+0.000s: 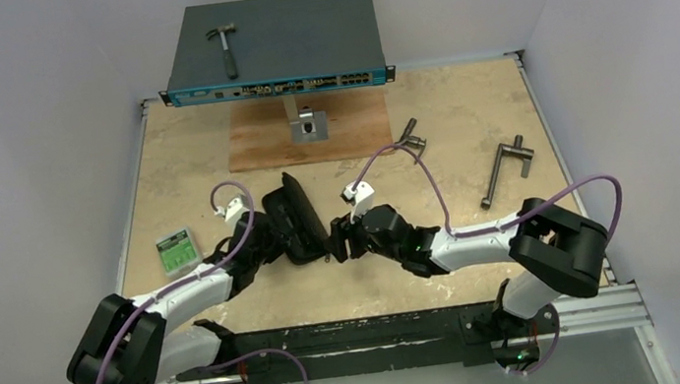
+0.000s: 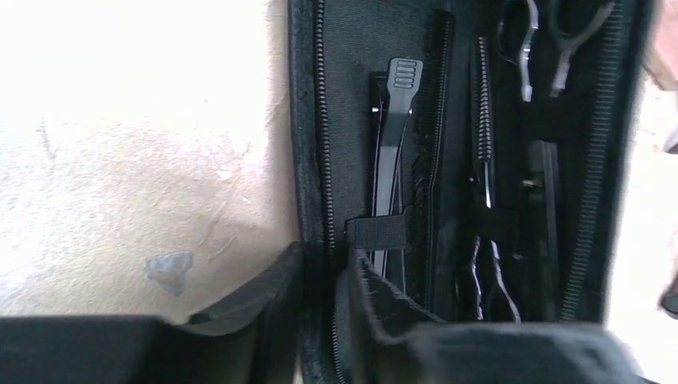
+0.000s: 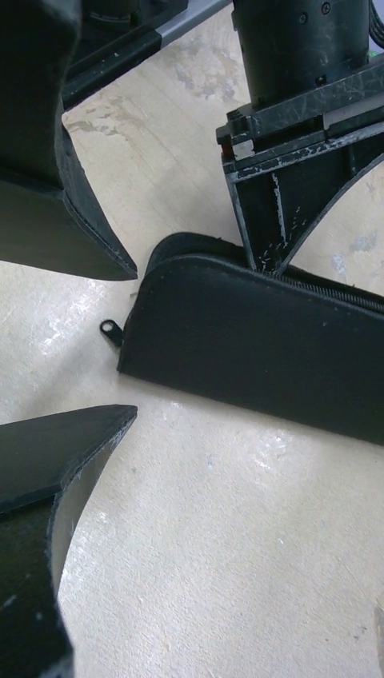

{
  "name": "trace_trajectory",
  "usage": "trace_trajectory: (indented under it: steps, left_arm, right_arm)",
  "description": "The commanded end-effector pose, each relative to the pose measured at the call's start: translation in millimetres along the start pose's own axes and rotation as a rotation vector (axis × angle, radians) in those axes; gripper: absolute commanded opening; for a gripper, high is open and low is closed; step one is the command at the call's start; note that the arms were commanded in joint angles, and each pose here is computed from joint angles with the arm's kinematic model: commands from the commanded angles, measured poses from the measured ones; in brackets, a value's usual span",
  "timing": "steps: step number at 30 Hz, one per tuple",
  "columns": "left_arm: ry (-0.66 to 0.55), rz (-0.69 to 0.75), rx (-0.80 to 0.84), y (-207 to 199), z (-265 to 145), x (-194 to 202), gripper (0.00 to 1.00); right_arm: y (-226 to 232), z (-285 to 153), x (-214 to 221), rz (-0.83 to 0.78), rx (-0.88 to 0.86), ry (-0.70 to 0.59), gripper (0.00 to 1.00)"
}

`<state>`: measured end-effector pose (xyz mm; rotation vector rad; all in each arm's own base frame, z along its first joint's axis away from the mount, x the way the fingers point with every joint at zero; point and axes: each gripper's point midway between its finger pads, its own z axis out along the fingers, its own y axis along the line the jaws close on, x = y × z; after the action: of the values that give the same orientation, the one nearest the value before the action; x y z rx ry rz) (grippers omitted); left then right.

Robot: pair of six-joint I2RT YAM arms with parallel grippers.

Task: Sort the hair-cutting tools
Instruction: Zip the hairdressing tool bag at the center of the board.

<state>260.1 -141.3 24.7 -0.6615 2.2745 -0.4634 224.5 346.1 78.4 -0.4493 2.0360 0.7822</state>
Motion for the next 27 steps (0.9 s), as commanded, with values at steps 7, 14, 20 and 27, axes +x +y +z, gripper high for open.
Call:
trace_trajectory:
  steps: [7, 14, 20, 27]
  left_arm:
    - [0.004, -0.067, 0.183, -24, 4, 7, 0.00]
    - [0.034, -0.120, 0.203, -28, 4, 13, 0.00]
    - [0.063, -0.221, 0.206, -25, 5, 22, 0.00]
    - [0.081, -0.261, 0.197, -18, 6, 30, 0.00]
  right_arm:
    - [-4, -15, -9, 0.011, 0.011, -0.025, 0.59]
    - [-16, -29, 13, 0.048, 0.027, 0.006, 0.59]
    - [-25, -27, 30, 0.067, 0.047, 0.030, 0.60]
    - [-18, -10, 35, 0.074, 0.031, 0.060, 0.57]
